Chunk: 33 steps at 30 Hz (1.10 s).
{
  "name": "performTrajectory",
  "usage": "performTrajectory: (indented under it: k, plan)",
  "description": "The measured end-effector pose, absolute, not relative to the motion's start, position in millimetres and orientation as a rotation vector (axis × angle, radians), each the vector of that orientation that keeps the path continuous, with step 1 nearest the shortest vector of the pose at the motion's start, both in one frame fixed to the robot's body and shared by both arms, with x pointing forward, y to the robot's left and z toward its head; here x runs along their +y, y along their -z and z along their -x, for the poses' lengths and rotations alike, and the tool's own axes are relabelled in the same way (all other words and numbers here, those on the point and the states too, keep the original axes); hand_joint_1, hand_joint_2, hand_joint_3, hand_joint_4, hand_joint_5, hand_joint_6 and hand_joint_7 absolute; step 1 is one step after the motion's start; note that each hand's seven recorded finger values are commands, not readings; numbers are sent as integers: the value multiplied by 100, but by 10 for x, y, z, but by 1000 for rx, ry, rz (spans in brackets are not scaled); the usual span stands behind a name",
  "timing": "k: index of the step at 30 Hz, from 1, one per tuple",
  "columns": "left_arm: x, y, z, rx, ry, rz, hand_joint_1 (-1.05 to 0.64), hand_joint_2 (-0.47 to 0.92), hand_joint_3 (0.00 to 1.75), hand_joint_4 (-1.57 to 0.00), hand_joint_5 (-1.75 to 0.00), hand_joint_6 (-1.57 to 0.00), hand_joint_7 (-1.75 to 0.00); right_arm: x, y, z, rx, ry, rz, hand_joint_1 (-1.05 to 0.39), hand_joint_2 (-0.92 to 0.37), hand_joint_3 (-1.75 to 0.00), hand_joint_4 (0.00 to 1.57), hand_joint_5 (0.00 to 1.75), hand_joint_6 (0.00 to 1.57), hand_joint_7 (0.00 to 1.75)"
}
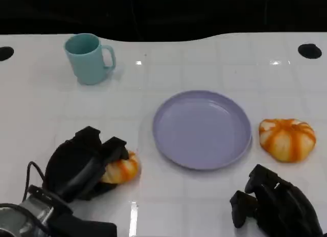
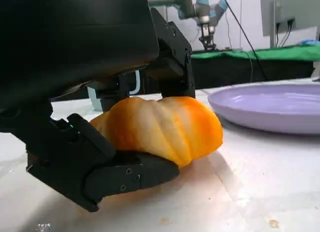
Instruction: Grasp the bread from the table and place it into the plate.
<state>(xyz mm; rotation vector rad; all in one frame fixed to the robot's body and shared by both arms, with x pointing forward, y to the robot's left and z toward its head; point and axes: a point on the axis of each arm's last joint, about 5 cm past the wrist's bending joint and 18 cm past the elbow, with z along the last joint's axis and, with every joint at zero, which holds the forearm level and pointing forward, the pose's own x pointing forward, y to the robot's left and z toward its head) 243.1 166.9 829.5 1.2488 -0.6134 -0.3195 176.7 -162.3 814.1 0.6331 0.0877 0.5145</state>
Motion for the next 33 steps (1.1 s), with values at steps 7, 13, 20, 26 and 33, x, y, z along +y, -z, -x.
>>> performTrajectory:
  k: [7, 13, 20, 26, 33]
  plan:
    - [1577, -8484, -2526, -678, 235, -1138, -20, 53, 121, -83, -175, -67, -175, -1623, -8142, -1769, 87, -513, -634, -56, -92, -23, 76, 171, 69, 143]
    - [1477, -8704, -2589, -716, 192, -1104, -21, 53, 103, -81, -175, -64, -175, -1622, -8136, -1773, 87, -513, -634, -56, -92, -24, 77, 171, 68, 143]
    - [1297, -8845, -2637, -732, 185, -1056, -18, 55, 100, -84, -175, -67, -175, -1621, -8135, -1773, 86, -514, -633, -55, -92, -23, 76, 171, 67, 143]
    - [1040, -9030, -2774, -784, 217, -996, -21, 58, 100, -85, -175, -68, -175, -1618, -8132, -1771, 92, -516, -637, -54, -92, -24, 77, 170, 69, 143]
    - [745, -9128, -2876, -747, 322, -982, -24, 60, 102, -88, -175, -71, -175, -1619, -8133, -1770, 92, -516, -637, -55, -92, -23, 77, 169, 68, 144]
